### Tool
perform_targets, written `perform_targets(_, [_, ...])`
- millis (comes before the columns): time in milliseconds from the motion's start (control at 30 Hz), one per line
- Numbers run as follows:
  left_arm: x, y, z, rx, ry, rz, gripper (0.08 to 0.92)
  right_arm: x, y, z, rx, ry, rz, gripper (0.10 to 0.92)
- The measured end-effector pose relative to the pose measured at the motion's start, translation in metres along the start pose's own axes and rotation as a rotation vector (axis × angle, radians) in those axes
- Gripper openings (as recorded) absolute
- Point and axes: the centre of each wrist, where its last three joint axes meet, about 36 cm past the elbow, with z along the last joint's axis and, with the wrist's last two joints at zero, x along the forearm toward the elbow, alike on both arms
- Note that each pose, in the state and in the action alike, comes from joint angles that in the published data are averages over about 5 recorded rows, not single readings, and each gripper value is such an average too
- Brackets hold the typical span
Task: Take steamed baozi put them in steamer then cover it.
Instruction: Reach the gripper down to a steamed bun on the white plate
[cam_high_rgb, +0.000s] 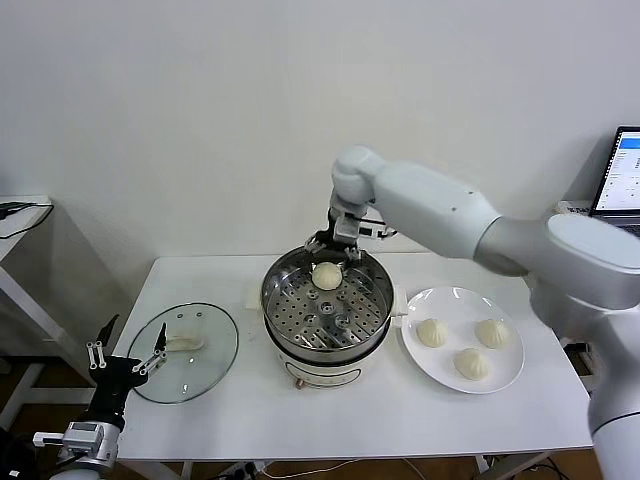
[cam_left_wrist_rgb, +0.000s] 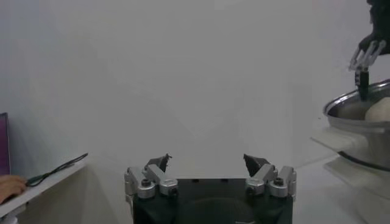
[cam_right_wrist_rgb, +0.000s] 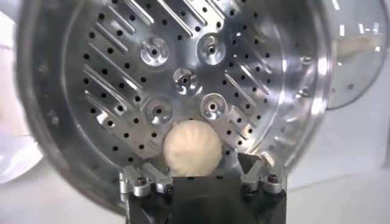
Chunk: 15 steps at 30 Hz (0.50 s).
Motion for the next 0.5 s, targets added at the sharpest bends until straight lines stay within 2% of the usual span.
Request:
perform_targets(233, [-0.001, -0.006, -0.004, 0.006, -0.009, 0.009, 0.823, 0.042, 0.074, 0.007, -0.28, -0.021, 0.008, 0.823])
perform_targets(500, [-0.002, -0.012, -0.007, 0.014, -0.015, 0.026, 0.823, 0.038, 0.175, 0.001, -0.703, -0.03, 0.0, 0.823])
